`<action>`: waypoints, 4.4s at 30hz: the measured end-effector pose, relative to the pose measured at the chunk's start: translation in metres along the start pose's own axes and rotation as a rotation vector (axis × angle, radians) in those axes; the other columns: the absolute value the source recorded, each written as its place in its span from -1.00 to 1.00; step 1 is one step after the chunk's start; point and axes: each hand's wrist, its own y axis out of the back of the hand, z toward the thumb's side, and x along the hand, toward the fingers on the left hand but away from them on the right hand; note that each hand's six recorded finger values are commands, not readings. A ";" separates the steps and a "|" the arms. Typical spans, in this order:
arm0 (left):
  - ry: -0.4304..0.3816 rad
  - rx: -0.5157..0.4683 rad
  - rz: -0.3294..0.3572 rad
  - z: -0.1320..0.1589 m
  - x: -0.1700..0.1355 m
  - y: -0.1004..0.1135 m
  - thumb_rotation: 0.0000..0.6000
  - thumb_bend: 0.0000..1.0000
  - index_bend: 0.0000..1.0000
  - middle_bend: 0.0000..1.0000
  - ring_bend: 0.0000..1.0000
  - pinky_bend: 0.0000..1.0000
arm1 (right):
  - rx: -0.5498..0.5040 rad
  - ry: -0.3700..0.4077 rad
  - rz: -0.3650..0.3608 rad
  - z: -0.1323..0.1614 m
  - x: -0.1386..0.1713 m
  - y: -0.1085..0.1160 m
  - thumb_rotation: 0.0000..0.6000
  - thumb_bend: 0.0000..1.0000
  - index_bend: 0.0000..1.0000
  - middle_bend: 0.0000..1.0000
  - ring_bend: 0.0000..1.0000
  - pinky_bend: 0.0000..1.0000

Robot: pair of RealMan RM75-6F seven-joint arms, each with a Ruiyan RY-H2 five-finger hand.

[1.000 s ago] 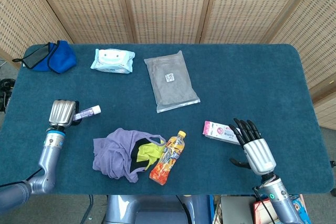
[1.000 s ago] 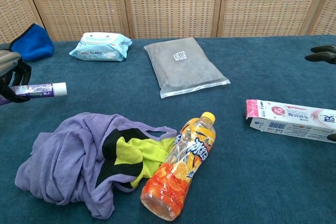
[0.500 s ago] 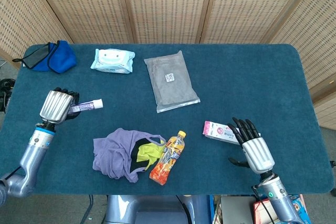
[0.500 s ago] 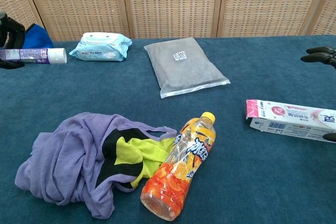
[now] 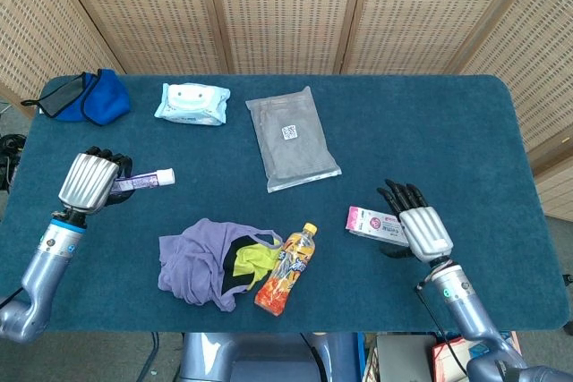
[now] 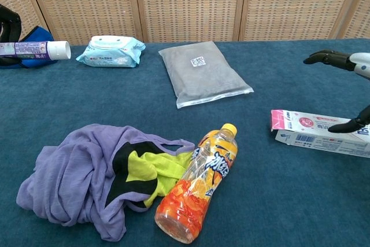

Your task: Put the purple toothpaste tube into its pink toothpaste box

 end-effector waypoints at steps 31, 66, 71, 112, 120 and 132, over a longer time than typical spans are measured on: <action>0.007 -0.010 -0.003 -0.005 -0.001 0.002 1.00 -0.46 0.77 0.31 0.11 0.00 | -0.018 -0.161 0.124 -0.052 -0.013 -0.043 1.00 -0.87 -0.58 -0.97 -1.00 -1.00; 0.019 -0.027 -0.003 -0.012 -0.004 0.001 1.00 -0.46 0.77 0.31 0.11 0.00 | -0.061 -0.179 0.070 -0.062 -0.019 -0.056 1.00 -0.87 0.05 -0.07 -0.30 -0.15; 0.019 -0.032 0.003 -0.013 -0.003 0.002 1.00 -0.46 0.77 0.31 0.11 0.00 | -0.060 -0.157 0.038 -0.057 -0.020 -0.051 1.00 -0.87 0.13 0.03 -0.19 0.00; -0.198 0.037 -0.166 0.055 0.014 0.059 1.00 -0.45 0.77 0.31 0.11 0.00 | -0.240 0.186 -0.076 0.089 -0.034 0.009 1.00 -0.87 0.18 0.08 -0.11 0.04; -0.211 0.059 -0.202 0.069 0.016 0.066 1.00 -0.45 0.77 0.31 0.11 0.00 | -0.226 0.228 -0.075 0.115 -0.046 0.007 1.00 -0.87 0.18 0.08 -0.11 0.04; -0.237 0.035 -0.207 0.081 0.014 0.064 1.00 -0.45 0.77 0.31 0.11 0.00 | -0.245 0.218 -0.086 0.131 -0.059 0.011 1.00 -0.87 0.18 0.08 -0.11 0.04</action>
